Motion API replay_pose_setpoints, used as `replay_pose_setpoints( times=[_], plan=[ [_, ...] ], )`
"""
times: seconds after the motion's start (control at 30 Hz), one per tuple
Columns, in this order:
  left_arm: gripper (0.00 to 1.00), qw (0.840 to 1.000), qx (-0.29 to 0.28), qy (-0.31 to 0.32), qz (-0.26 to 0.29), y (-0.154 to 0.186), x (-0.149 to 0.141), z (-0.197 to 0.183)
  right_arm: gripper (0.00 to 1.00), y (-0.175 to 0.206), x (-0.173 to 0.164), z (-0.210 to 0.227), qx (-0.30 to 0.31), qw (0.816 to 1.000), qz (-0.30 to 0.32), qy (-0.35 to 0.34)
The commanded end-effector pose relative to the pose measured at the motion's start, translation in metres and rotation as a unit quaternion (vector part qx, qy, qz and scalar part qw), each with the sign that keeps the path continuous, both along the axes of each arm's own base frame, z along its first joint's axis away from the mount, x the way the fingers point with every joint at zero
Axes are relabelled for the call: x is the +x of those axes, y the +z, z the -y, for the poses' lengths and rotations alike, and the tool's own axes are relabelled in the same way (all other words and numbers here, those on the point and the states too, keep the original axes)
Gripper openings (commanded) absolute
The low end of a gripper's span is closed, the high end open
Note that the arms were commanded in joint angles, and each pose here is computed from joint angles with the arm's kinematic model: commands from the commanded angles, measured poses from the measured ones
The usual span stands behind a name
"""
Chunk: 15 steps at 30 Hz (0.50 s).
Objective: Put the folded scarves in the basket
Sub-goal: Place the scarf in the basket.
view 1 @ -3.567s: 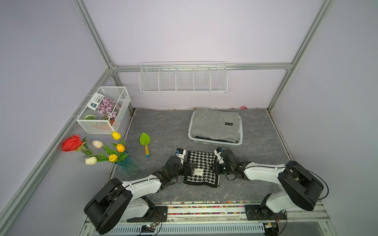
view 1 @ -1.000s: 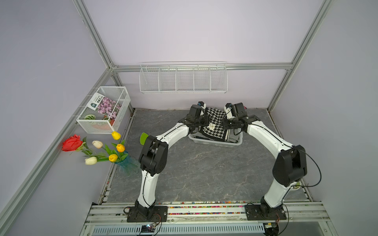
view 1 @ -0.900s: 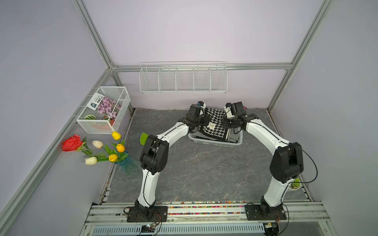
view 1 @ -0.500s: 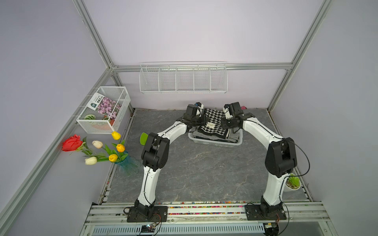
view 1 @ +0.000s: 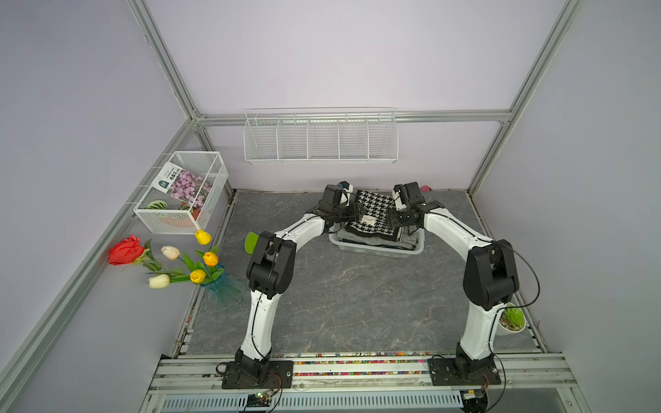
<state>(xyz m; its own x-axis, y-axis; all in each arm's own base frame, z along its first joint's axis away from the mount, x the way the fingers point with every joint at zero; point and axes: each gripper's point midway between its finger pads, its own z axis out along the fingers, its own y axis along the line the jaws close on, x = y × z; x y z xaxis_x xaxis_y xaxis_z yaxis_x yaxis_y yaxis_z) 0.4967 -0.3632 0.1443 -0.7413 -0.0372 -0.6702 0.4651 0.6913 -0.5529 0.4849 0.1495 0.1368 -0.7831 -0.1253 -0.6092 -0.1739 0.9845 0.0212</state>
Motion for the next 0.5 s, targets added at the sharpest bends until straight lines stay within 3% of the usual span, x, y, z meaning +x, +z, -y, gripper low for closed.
replay_pose_setpoints(
  times=[0.0, 0.1, 0.13, 0.17, 0.47],
  plan=[
    [0.49, 0.999, 0.005, 0.026, 0.024, 0.026, -0.003, -0.014, 0.98, 0.017, -0.009, 0.012, 0.0, 0.999, 0.035, -0.023],
    [0.56, 0.999, 0.003, 0.035, 0.029, 0.036, -0.009, -0.021, 0.98, 0.025, -0.018, 0.012, 0.008, 0.999, 0.045, -0.018],
    [0.84, 0.999, 0.001, 0.036, 0.03, 0.039, -0.011, -0.022, 0.98, 0.028, -0.021, 0.014, 0.005, 0.999, 0.047, -0.02],
    [1.0, 0.999, 0.001, 0.037, 0.032, 0.042, -0.013, -0.024, 0.98, 0.03, -0.025, 0.016, 0.0, 0.999, 0.049, -0.022],
    [1.0, 0.996, 0.011, 0.062, 0.063, 0.082, -0.056, -0.053, 0.98, 0.056, -0.074, 0.028, -0.014, 0.996, 0.082, -0.023]
  ],
)
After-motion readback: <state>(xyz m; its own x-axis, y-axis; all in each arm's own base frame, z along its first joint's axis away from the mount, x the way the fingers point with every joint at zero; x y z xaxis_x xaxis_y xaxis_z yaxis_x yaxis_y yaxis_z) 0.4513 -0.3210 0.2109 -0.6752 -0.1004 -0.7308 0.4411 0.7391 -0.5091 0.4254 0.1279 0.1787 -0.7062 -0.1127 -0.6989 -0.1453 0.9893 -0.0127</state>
